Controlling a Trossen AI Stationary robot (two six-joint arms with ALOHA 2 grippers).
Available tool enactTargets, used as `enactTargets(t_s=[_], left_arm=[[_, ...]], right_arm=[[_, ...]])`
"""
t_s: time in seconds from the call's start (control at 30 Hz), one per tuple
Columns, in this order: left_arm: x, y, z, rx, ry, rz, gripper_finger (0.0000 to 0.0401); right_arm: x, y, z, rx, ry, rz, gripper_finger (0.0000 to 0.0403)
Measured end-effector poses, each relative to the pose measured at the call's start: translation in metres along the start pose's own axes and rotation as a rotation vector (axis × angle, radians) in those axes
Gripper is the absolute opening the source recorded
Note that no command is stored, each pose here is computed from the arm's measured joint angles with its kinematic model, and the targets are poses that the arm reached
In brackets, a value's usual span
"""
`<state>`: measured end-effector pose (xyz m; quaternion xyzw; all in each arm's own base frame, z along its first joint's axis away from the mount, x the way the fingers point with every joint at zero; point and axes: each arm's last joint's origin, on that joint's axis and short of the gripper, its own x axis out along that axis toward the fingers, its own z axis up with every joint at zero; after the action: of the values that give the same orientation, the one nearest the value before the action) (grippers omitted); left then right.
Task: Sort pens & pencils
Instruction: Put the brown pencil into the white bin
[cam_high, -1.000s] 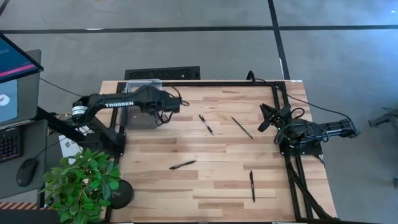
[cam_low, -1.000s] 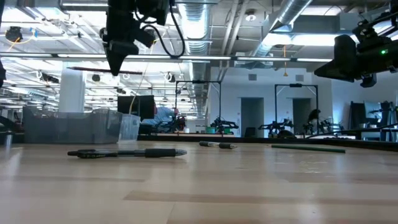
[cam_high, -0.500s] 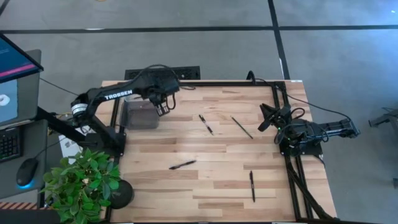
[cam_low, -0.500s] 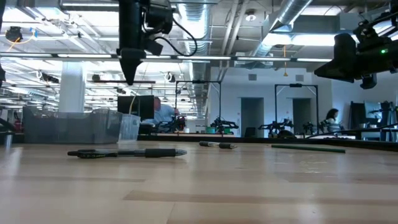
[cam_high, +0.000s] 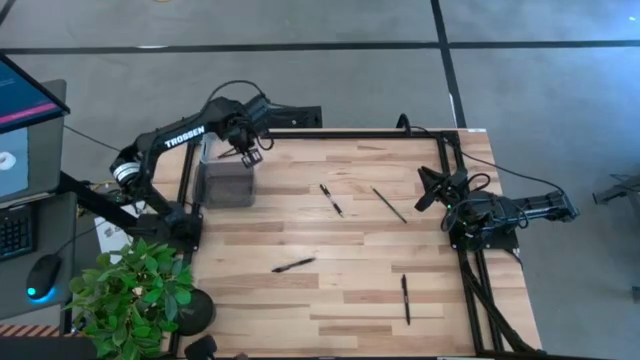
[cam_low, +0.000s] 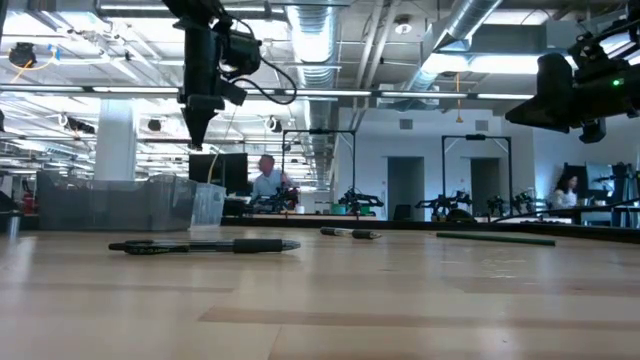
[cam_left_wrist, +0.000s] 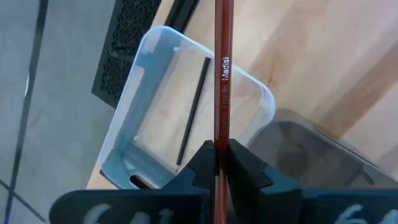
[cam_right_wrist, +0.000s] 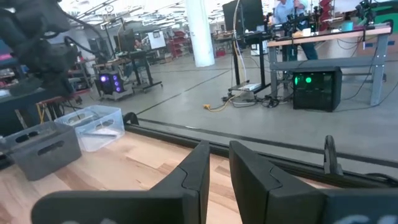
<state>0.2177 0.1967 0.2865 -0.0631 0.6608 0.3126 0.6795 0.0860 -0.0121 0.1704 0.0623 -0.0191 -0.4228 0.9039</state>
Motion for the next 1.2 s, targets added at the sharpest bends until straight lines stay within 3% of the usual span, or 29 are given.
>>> enactTargets(t_s=[0.33, 0.73, 1.2], left_arm=[[0.040, 0.019, -0.010, 0.037, 0.009, 0.001, 0.0009], [0.049, 0.041, -0.018, 0.111, 0.025, 0.018, 0.0009], [0.083, 0.041, -0.009, 0.123, 0.089, -0.062, 0.0009]], right_arm=[[0.000, 0.000, 0.000, 0.011, 0.000, 0.000, 0.0082], [0.000, 0.000, 0.000, 0.051, 0.000, 0.000, 0.0082], [0.000, 0.000, 0.000, 0.052, 0.000, 0.000, 0.0082]])
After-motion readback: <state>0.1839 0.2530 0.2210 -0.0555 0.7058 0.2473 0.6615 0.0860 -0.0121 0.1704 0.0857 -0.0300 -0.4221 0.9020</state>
